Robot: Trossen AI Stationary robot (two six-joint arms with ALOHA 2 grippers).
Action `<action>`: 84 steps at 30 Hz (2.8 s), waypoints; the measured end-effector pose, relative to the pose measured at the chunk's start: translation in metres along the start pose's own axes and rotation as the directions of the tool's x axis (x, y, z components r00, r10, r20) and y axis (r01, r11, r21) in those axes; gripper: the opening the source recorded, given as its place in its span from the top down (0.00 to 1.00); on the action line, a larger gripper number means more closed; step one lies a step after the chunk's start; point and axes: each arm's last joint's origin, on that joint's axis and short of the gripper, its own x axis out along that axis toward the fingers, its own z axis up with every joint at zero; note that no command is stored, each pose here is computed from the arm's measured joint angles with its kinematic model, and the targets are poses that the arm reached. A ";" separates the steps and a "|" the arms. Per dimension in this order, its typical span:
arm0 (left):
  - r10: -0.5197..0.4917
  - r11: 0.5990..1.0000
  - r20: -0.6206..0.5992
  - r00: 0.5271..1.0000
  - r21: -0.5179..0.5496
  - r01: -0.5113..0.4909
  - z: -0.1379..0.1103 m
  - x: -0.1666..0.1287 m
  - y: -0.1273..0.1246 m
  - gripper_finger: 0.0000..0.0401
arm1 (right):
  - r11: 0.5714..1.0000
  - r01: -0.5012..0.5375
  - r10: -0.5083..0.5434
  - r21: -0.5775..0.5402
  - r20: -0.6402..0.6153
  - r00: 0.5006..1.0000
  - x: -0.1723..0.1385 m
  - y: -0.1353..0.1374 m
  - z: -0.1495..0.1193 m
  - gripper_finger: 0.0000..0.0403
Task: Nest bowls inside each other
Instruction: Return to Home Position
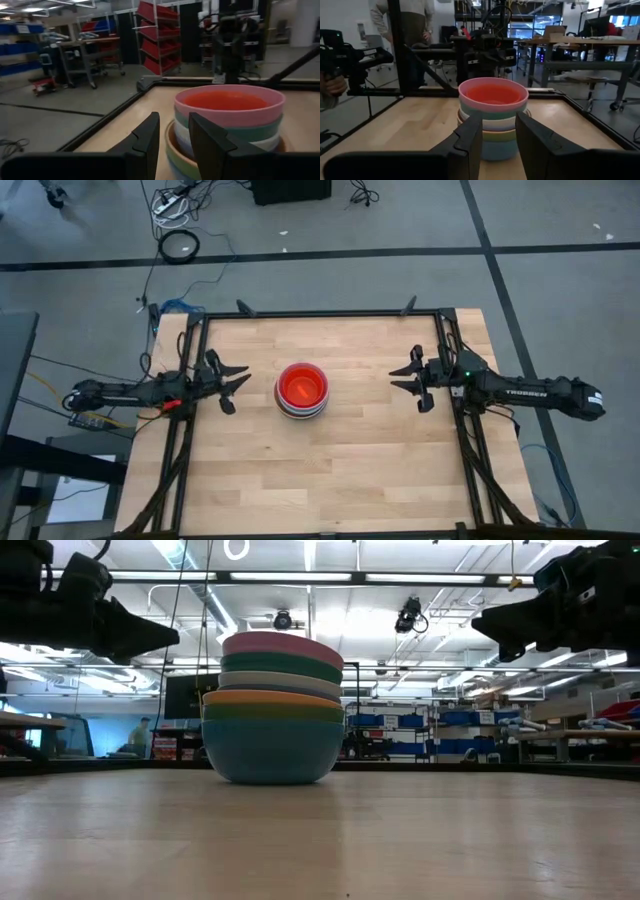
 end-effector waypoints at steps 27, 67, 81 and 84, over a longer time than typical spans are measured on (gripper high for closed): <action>-0.054 0.998 0.001 0.999 -0.026 0.054 -0.002 0.005 0.015 0.72 | 0.980 -0.186 0.170 0.077 0.172 0.970 -0.003 0.005 0.019 0.74; -0.034 0.998 -0.019 0.999 -0.061 0.033 -0.004 0.005 0.016 0.72 | 0.983 -0.183 0.176 0.017 0.200 0.964 -0.086 0.036 0.142 0.73; -0.068 0.989 0.151 0.986 -0.119 0.087 0.013 0.004 0.016 0.72 | 0.997 -0.071 0.065 0.029 0.155 0.986 -0.046 0.025 0.075 0.74; -0.069 0.989 0.143 0.987 -0.120 0.087 0.012 0.004 0.016 0.72 | 0.996 -0.079 0.072 0.038 0.163 0.984 -0.036 0.023 0.049 0.74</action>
